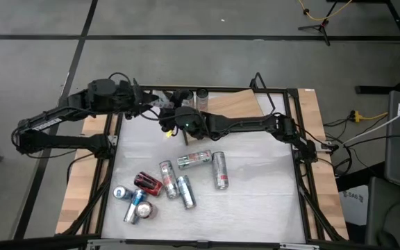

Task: Place canned beverage on shelf
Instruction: Put the white pink soda can on the shelf aligned with the other white pink soda cans

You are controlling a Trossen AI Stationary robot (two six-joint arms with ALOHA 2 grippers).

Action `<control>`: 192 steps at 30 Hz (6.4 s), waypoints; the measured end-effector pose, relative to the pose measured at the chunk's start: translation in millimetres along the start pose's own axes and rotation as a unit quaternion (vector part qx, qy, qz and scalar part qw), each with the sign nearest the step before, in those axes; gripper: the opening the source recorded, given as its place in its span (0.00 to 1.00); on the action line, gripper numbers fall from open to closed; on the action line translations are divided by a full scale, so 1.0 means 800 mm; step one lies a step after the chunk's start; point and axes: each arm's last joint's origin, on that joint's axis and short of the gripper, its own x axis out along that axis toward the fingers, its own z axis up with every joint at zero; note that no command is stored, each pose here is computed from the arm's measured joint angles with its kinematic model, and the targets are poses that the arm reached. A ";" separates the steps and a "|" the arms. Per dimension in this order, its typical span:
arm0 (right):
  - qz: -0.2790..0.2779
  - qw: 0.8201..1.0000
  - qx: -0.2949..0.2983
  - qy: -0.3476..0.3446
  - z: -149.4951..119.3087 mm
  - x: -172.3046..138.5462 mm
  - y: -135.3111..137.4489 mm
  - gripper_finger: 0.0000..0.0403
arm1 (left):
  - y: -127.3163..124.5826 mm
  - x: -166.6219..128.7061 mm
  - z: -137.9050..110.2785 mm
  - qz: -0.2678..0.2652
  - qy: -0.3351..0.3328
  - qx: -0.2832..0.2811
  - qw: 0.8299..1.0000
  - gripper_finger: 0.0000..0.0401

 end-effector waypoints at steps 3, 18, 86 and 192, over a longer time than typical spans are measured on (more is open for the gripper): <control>0.005 1.000 0.008 0.005 0.003 -0.006 -0.011 0.61 | -0.001 -0.015 0.002 -0.020 -0.015 0.001 1.000 0.87; 0.027 0.996 0.086 0.016 0.026 -0.095 -0.144 0.61 | 0.002 -0.061 0.008 -0.060 -0.080 0.150 0.984 0.87; 0.065 0.905 0.387 -0.163 -0.373 -0.151 -0.010 0.64 | -0.033 0.160 -0.010 -0.049 -0.117 0.415 0.901 0.87; 0.196 0.881 0.359 -0.237 -0.328 -0.114 -0.012 0.67 | -0.052 0.297 -0.044 0.112 0.136 0.381 0.908 0.60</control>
